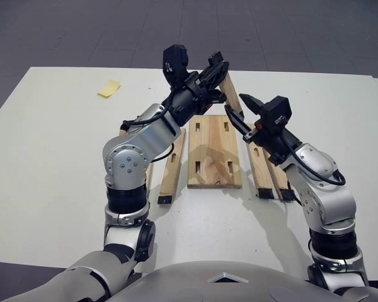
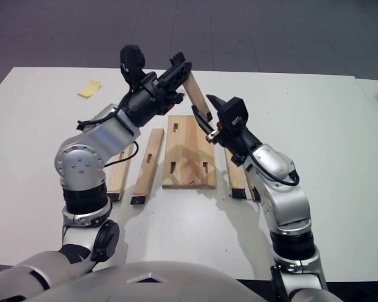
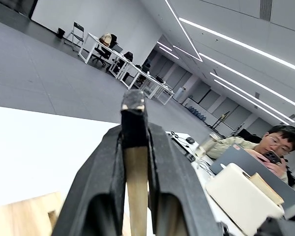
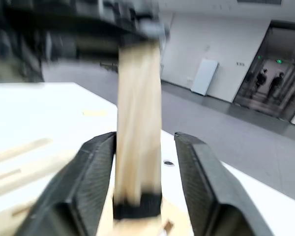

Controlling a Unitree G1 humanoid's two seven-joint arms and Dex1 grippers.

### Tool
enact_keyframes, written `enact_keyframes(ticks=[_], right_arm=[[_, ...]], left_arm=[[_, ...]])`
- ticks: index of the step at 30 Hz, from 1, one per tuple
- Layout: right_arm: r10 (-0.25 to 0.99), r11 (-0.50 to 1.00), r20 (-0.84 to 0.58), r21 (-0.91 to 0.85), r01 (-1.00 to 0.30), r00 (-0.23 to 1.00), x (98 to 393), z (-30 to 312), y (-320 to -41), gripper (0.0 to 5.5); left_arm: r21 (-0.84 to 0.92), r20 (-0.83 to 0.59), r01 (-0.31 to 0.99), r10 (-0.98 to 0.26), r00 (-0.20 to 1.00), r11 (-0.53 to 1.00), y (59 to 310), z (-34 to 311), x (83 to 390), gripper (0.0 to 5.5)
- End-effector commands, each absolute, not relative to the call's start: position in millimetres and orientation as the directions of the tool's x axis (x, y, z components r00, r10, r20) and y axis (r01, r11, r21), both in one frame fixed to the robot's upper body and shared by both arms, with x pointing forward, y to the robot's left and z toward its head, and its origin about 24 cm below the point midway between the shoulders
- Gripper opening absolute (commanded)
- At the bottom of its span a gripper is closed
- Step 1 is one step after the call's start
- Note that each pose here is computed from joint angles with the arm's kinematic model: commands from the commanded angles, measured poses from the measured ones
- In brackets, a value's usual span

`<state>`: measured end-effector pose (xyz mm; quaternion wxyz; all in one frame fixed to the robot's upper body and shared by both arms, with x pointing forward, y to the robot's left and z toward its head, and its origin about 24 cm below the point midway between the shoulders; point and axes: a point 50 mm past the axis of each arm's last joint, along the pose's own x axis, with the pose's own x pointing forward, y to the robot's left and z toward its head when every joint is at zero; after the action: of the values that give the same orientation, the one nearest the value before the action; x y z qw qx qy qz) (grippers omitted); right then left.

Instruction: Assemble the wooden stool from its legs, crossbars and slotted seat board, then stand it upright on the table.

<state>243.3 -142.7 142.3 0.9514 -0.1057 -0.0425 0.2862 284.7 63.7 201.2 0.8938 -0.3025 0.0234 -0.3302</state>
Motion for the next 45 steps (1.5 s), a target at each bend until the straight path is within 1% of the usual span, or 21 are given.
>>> enact_keyframes(ticks=[1,3,6,8,11,12,16,17,20,25,34,45], right_arm=[[0.337,0.902,-0.096,-0.253,-0.350,0.937,238.5,116.9,-179.3,2.92],[0.239,0.942,-0.078,-0.224,-0.251,0.968,238.7,116.0,-188.8,3.19],[0.066,0.983,-0.024,-0.169,-0.069,0.998,242.3,118.1,-197.8,3.72],[-0.024,0.991,0.004,-0.132,0.025,1.000,244.3,119.2,-198.7,4.07],[-0.113,0.989,0.042,-0.094,0.116,0.993,250.2,121.6,-196.7,4.54],[-0.133,0.989,0.034,-0.066,0.135,0.991,251.9,120.9,-194.8,4.69],[-0.093,0.995,-0.001,-0.024,0.093,0.996,246.8,114.4,-182.4,5.33],[-0.092,0.996,-0.009,-0.020,0.092,0.996,245.7,112.8,-181.6,5.40],[-0.090,0.996,-0.019,-0.019,0.089,0.996,245.0,110.8,-180.8,5.40],[-0.078,0.997,-0.032,-0.019,0.078,0.996,243.4,109.5,-179.8,5.40],[-0.037,0.999,-0.067,-0.028,0.036,0.997,239.2,107.1,-177.1,5.40],[0.001,0.999,-0.084,-0.032,-0.004,0.996,239.6,109.4,-175.6,5.40]], left_arm=[[-0.441,0.257,0.445,-0.366,0.895,0.780,121.3,220.1,295.7,0.42],[-0.393,0.295,0.364,-0.259,0.920,0.845,148.8,226.2,292.5,0.42],[-0.318,0.271,0.239,-0.153,0.950,0.918,179.4,217.6,278.6,0.42],[-0.292,0.220,0.187,-0.125,0.968,0.938,187.6,202.2,267.5,0.42],[-0.283,0.145,0.147,-0.109,0.983,0.948,188.2,179.3,251.5,0.42],[-0.282,0.118,0.131,-0.101,0.988,0.950,188.3,171.2,245.7,0.42],[-0.278,0.049,0.119,-0.109,0.993,0.953,184.5,150.8,226.6,0.42],[-0.275,0.035,0.120,-0.114,0.993,0.954,183.3,147.2,223.4,0.42],[-0.257,-0.002,0.125,-0.130,0.992,0.958,179.3,135.7,216.0,0.42],[-0.243,-0.029,0.092,-0.102,0.994,0.966,177.5,122.3,209.8,0.42],[-0.256,0.014,0.041,-0.039,0.999,0.966,177.6,119.2,215.2,0.42],[-0.227,-0.045,-0.005,-0.005,0.999,0.974,180.3,95.5,208.7,0.42]])
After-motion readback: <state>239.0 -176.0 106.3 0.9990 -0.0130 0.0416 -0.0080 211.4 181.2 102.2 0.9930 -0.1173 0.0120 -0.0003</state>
